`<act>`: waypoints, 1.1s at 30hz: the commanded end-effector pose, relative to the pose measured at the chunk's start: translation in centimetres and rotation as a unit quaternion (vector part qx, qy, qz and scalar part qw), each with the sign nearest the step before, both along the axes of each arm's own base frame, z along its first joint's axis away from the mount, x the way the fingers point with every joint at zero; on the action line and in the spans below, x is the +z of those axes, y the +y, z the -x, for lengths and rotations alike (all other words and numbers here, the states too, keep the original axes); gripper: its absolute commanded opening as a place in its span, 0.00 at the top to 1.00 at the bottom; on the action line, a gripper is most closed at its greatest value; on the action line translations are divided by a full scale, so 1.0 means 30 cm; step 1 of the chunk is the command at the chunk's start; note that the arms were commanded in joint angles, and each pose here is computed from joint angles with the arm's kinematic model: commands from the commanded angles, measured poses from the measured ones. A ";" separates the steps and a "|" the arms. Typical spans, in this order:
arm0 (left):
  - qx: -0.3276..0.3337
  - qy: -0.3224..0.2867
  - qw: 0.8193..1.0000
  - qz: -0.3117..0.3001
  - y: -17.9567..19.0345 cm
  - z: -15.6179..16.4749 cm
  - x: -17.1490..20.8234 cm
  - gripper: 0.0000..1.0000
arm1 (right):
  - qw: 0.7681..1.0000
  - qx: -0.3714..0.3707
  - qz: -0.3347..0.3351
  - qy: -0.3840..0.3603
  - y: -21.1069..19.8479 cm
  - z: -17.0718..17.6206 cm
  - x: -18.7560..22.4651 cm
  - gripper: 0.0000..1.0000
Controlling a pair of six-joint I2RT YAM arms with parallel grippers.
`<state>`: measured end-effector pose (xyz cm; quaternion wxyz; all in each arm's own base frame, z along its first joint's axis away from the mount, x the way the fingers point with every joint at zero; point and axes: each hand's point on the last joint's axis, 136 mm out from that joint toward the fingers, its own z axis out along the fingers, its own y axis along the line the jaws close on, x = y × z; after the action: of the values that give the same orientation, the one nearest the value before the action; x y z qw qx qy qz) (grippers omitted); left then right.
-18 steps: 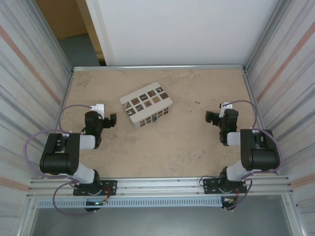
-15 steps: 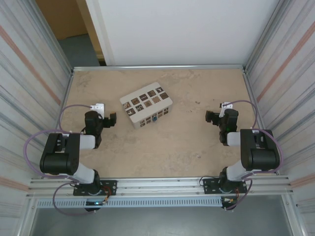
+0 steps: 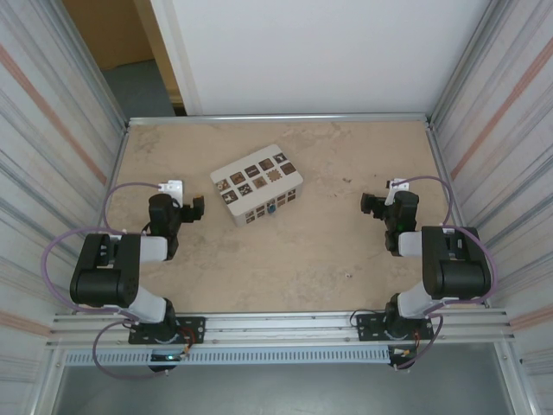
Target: Unlock the padlock with the key
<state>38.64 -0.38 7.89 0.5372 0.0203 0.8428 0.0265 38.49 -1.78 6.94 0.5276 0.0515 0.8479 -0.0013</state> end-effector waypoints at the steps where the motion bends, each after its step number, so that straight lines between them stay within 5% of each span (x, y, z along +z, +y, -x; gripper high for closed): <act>1: 0.003 -0.025 1.000 -0.005 0.001 -0.030 0.045 0.01 | 1.000 -0.006 -0.009 -0.019 -0.008 -0.032 0.036 0.01; 33: 0.025 -0.037 0.999 0.004 0.032 -0.010 0.097 0.01 | 1.000 -0.017 -0.016 -0.019 -0.025 -0.024 0.101 0.01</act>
<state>38.72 -0.28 8.52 0.5447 0.0170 0.8380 0.0270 38.73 -2.16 7.70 0.5281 0.0581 0.8472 -0.0011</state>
